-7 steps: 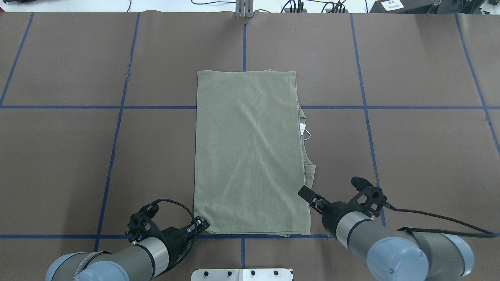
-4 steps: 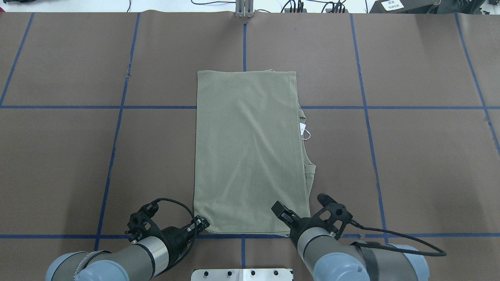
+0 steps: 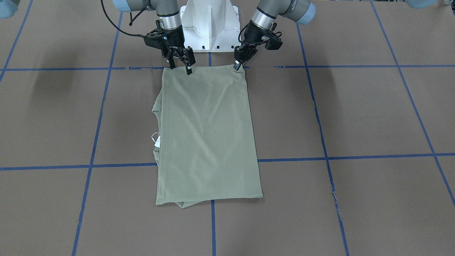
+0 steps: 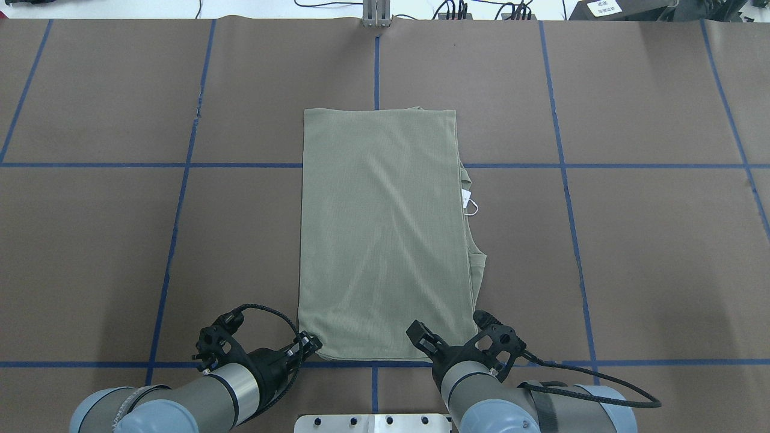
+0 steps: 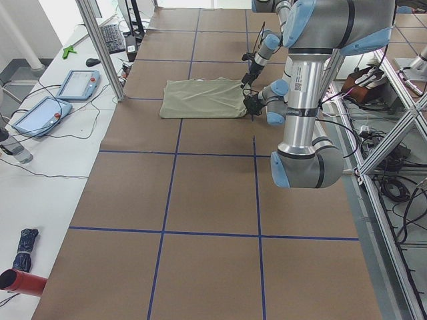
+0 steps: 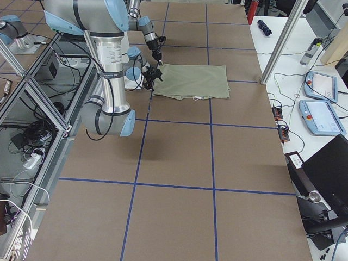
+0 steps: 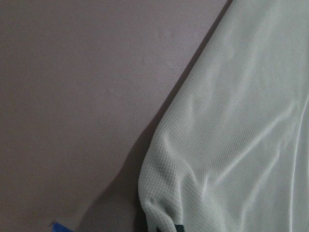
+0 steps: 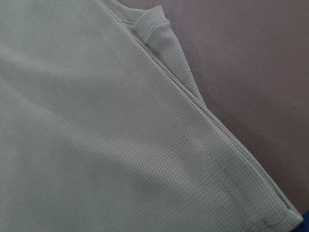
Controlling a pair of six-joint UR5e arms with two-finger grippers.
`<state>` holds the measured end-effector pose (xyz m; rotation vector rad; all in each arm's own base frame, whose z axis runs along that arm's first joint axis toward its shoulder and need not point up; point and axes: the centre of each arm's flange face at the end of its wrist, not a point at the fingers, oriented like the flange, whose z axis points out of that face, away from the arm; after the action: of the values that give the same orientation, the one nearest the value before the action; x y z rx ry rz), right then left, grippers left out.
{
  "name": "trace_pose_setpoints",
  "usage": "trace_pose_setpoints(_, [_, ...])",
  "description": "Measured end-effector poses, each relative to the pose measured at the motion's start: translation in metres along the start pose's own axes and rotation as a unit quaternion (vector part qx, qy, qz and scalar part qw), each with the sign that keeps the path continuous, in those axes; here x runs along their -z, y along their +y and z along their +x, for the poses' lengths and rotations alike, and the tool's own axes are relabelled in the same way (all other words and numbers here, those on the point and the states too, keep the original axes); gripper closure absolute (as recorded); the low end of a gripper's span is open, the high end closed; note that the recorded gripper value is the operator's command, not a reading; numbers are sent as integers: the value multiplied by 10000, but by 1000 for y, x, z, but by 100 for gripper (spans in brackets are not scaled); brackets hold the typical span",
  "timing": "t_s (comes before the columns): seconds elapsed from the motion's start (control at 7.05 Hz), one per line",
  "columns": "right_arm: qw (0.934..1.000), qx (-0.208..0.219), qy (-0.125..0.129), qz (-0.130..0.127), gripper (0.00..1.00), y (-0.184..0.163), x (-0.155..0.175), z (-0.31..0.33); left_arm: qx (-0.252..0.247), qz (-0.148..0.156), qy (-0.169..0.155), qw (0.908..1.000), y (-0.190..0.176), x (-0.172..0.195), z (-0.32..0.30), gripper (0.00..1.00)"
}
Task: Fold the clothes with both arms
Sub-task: 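Lower both grippers to the shirt's near edge corners, then grasp the near edge corners with both grippers and lift them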
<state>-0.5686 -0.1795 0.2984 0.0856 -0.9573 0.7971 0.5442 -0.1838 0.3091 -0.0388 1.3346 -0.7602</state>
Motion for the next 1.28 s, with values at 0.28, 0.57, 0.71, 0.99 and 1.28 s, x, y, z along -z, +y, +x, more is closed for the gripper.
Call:
trace_pose_setpoints(0.28, [10000,-2,10,17,46,-1,-1,1,-4,5,-5,10000,0,0,-1,100])
trace_pose_setpoints(0.57, [10000,7,25,54,96,-2,-3,2,-5,5,-7,10000,0,0,-1,100])
trace_pose_setpoints(0.71, [9999,37,72,98,100,-2,-4,2,-5,5,-6,10000,0,0,-1,100])
trace_pose_setpoints(0.99, [9998,39,104,159,100,-5,-3,-2,-6,2,-7,10000,0,0,-1,100])
trace_pose_setpoints(1.28, [9999,-33,30,147,100,-11,5,-11,-13,-4,-5,10000,1,1,-1,100])
